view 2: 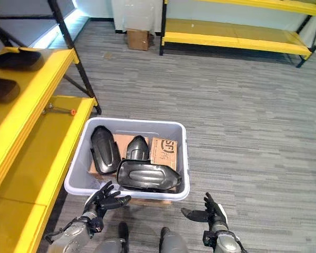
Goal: Move parts from the plastic box to the shelf.
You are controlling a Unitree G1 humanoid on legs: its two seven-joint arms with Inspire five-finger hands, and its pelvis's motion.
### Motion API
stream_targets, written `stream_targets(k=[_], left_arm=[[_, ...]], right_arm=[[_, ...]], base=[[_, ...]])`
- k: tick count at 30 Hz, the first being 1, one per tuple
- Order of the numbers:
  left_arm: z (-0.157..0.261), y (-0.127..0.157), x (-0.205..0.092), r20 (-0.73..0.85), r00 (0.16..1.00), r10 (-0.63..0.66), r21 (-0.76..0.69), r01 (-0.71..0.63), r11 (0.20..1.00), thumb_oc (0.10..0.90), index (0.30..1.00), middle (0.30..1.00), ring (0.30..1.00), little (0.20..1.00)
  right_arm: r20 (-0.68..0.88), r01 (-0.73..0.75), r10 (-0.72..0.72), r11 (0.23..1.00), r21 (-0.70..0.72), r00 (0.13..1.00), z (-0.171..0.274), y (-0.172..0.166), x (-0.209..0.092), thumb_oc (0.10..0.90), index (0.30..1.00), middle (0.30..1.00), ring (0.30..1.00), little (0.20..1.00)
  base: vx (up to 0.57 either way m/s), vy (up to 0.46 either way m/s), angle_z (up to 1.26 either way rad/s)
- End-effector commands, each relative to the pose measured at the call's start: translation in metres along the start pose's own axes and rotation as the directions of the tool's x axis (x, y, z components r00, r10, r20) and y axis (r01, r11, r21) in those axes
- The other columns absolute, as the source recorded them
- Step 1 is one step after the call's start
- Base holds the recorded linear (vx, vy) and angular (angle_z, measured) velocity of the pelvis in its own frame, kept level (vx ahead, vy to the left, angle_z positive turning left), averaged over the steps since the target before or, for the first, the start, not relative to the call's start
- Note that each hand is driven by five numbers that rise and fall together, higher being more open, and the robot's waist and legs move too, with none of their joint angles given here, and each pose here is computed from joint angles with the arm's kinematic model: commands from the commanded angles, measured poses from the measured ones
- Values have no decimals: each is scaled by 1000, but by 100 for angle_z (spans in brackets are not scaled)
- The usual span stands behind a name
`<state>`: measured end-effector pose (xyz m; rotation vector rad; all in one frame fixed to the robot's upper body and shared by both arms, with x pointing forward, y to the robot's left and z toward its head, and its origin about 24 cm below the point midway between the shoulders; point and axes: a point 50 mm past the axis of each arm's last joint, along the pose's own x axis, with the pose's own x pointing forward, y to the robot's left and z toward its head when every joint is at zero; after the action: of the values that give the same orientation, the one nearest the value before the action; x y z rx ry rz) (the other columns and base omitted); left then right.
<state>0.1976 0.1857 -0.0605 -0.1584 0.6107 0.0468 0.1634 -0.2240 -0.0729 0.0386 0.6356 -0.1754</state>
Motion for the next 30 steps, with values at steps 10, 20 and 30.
stream_targets(k=[10, 20, 30], left_arm=[[37, 5, -7, 209, 978, 10, -49, 0, 999, 900, 1000, 1000, 1000, 1000], [32, 3, -8, 195, 981, -3, -39, 11, 999, 900, 1000, 1000, 1000, 1000], [30, 2, -9, 196, 981, -3, -49, 13, 999, 900, 1000, 1000, 1000, 1000]], right_arm=[[171, -20, 32, 997, -70, 985, 42, 0, 4, 900, 1000, 1000, 1000, 1000], [326, 37, -1, 994, -103, 945, 77, -10, -2, 900, 1000, 1000, 1000, 1000], [459, 46, 8, 993, -106, 888, 104, -10, -13, 900, 1000, 1000, 1000, 1000]], base=[[60, -6, -23], [13, -22, 2], [0, 0, 0]])
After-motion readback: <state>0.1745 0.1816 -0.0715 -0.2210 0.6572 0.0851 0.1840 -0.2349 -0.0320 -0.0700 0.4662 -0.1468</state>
